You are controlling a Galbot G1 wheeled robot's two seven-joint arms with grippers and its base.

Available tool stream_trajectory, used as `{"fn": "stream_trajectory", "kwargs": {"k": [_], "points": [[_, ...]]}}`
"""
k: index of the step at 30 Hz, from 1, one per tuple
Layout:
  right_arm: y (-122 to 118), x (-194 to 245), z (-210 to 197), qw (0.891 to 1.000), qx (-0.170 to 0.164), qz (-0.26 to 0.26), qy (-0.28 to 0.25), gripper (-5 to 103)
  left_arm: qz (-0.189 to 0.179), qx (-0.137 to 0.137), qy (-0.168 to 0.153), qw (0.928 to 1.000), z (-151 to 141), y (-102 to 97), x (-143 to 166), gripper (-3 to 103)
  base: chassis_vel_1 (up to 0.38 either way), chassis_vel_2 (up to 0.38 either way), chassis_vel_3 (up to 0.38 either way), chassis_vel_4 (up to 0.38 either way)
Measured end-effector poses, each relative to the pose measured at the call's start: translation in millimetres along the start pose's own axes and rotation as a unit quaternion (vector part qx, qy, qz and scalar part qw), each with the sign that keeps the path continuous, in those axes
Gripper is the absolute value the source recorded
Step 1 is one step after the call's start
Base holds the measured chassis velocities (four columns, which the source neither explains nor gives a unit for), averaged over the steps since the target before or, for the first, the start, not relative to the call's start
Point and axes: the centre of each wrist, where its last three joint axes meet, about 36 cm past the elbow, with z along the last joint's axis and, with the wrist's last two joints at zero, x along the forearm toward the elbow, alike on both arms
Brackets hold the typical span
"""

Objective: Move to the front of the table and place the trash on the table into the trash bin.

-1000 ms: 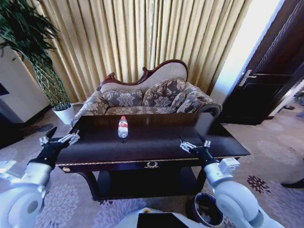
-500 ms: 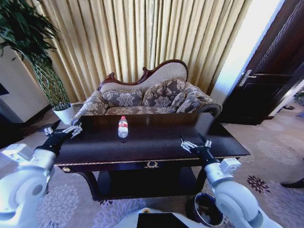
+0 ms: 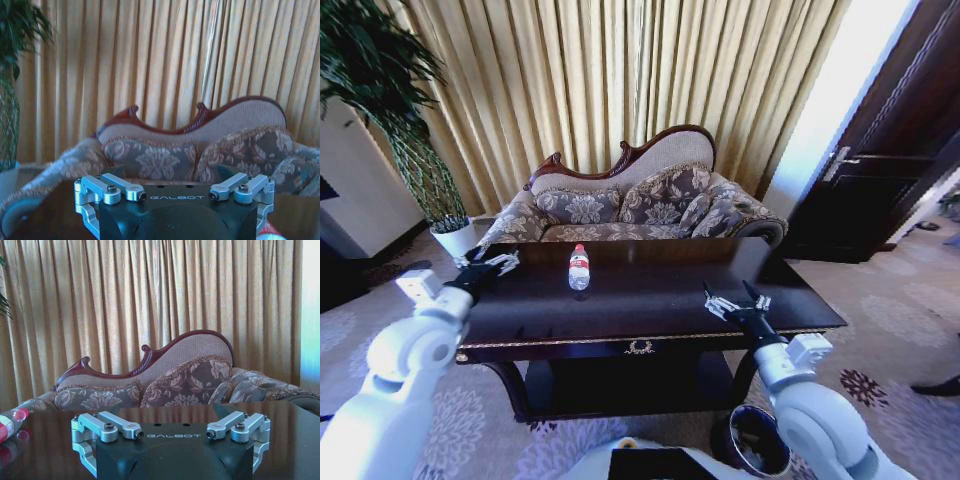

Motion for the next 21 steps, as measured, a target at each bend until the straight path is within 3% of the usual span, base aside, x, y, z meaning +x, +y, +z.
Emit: {"fn": "stream_trajectory", "kwargs": {"k": [8,21], "points": [[0,0,0,1.000,0.000,0.000,0.000,100,0.019,0.002,0.015,0.9997,6,-19.4,-22,100,0.000,0.000,0.000,0.000],[1,1,1,1.000,0.013,-0.005,0.001,100,0.047,-0.043,0.057,0.9963,10,-58.0,-48,100,0.000,0.000,0.000,0.000]]}}
